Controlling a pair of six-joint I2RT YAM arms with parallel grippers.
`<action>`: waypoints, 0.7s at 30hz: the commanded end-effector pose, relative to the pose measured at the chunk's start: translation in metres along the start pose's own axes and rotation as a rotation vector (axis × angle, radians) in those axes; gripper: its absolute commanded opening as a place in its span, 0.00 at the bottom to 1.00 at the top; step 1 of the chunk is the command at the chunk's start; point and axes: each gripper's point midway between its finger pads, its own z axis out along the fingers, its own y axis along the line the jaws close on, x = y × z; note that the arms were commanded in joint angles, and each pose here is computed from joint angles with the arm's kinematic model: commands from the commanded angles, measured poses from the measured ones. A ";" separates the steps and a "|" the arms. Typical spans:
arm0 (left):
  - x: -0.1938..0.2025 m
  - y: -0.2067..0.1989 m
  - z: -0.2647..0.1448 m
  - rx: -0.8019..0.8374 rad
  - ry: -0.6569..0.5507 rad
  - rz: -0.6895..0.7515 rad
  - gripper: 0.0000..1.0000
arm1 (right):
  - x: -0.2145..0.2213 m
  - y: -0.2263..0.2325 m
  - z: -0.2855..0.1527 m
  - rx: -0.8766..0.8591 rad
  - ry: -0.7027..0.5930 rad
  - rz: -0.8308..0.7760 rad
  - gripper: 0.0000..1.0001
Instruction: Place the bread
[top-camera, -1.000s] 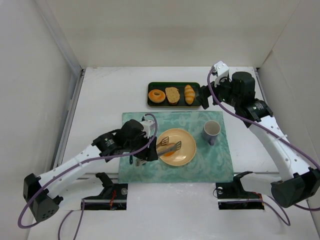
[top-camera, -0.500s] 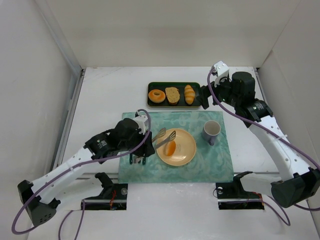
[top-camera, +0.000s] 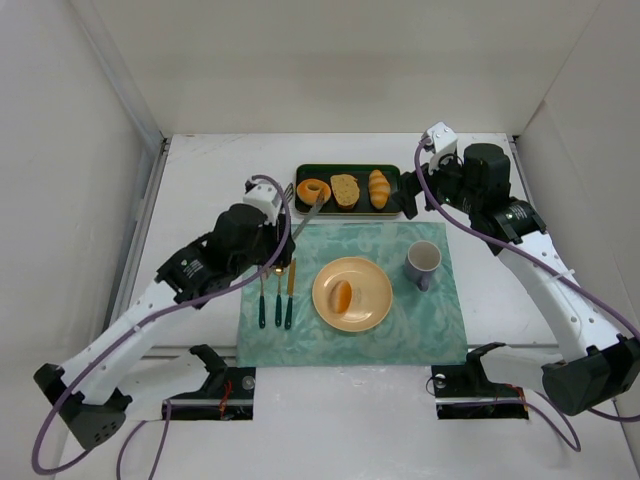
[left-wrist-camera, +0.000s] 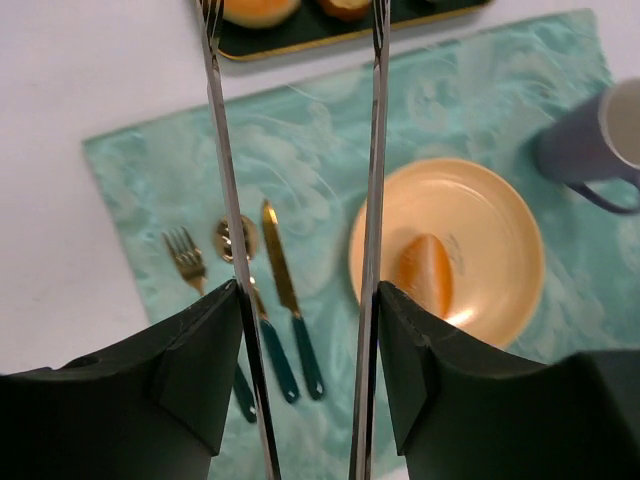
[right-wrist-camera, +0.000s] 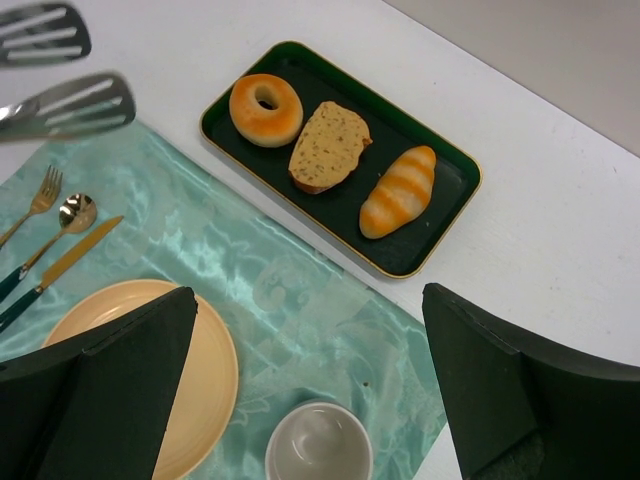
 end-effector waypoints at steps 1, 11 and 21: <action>-0.050 0.023 0.013 -0.081 -0.146 0.045 0.50 | -0.025 0.004 -0.010 -0.012 -0.095 -0.030 1.00; -0.052 0.150 0.053 -0.295 -0.124 0.016 0.50 | -0.026 0.008 -0.010 -0.030 -0.098 -0.031 1.00; -0.020 0.238 0.083 -0.392 -0.066 -0.073 0.50 | -0.032 0.013 -0.021 -0.045 -0.124 -0.038 1.00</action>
